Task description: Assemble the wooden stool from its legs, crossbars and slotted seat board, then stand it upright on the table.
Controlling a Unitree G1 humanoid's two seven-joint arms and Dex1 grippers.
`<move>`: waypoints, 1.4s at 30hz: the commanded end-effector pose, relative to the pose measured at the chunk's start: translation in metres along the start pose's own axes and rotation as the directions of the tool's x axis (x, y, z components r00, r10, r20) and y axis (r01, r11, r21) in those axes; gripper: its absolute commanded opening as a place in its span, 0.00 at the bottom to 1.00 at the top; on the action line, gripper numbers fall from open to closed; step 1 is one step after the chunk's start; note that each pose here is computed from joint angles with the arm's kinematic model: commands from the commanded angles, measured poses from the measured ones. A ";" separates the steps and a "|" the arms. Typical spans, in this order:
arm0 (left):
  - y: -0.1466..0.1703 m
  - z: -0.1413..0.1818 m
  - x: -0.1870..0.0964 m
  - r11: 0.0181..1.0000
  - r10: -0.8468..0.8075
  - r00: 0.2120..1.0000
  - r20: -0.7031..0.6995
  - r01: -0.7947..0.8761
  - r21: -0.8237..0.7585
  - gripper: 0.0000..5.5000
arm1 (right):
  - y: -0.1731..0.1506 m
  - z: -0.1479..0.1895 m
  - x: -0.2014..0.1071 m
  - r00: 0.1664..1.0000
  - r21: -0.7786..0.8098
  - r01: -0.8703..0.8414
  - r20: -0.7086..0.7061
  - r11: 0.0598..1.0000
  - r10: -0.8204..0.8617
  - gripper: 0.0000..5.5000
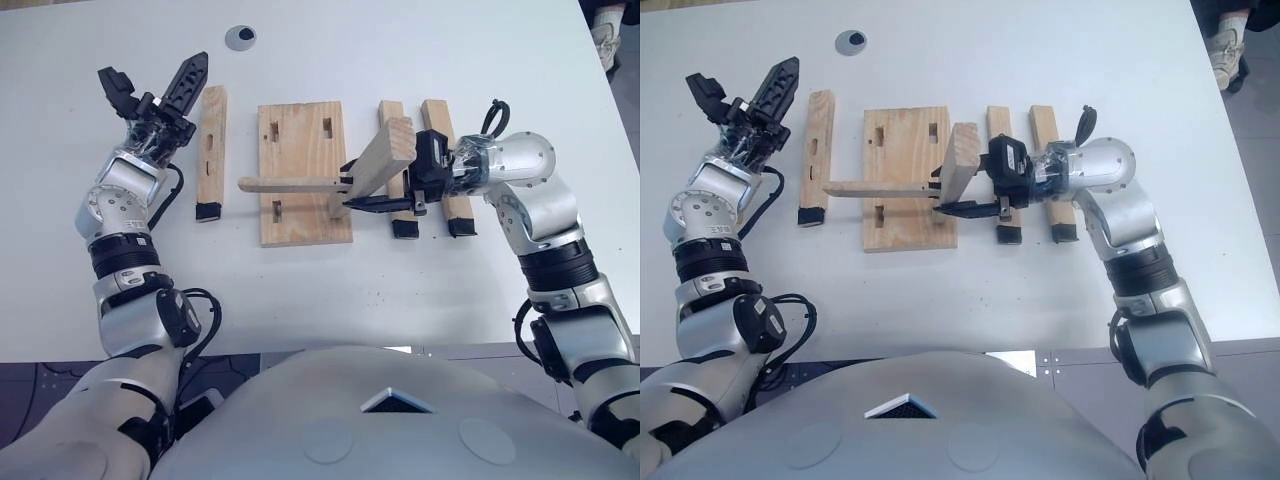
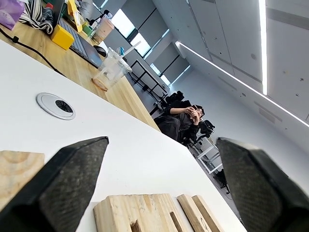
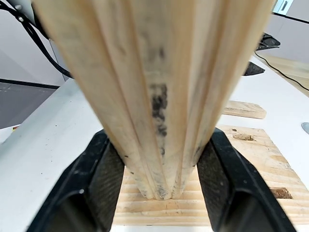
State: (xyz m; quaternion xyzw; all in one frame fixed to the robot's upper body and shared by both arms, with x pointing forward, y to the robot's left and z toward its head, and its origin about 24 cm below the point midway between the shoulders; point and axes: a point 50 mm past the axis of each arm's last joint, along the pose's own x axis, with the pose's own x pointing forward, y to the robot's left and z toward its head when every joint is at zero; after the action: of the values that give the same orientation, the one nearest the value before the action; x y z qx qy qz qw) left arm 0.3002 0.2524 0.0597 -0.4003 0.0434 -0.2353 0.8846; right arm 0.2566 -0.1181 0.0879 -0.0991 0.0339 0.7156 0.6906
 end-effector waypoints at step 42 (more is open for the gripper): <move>-0.007 -0.023 0.008 0.970 0.128 0.990 0.063 -0.139 0.202 0.75 | -0.015 0.008 -0.100 0.722 0.072 0.686 -0.192 0.724 -0.665 0.73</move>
State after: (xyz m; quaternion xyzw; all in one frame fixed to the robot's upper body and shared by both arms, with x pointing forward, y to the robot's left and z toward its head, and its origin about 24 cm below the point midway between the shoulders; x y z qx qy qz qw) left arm 0.2967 0.2380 0.0464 -0.3552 0.0362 -0.1748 0.9176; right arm 0.2768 -0.2167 0.1164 -0.1795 0.1092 0.4501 0.8679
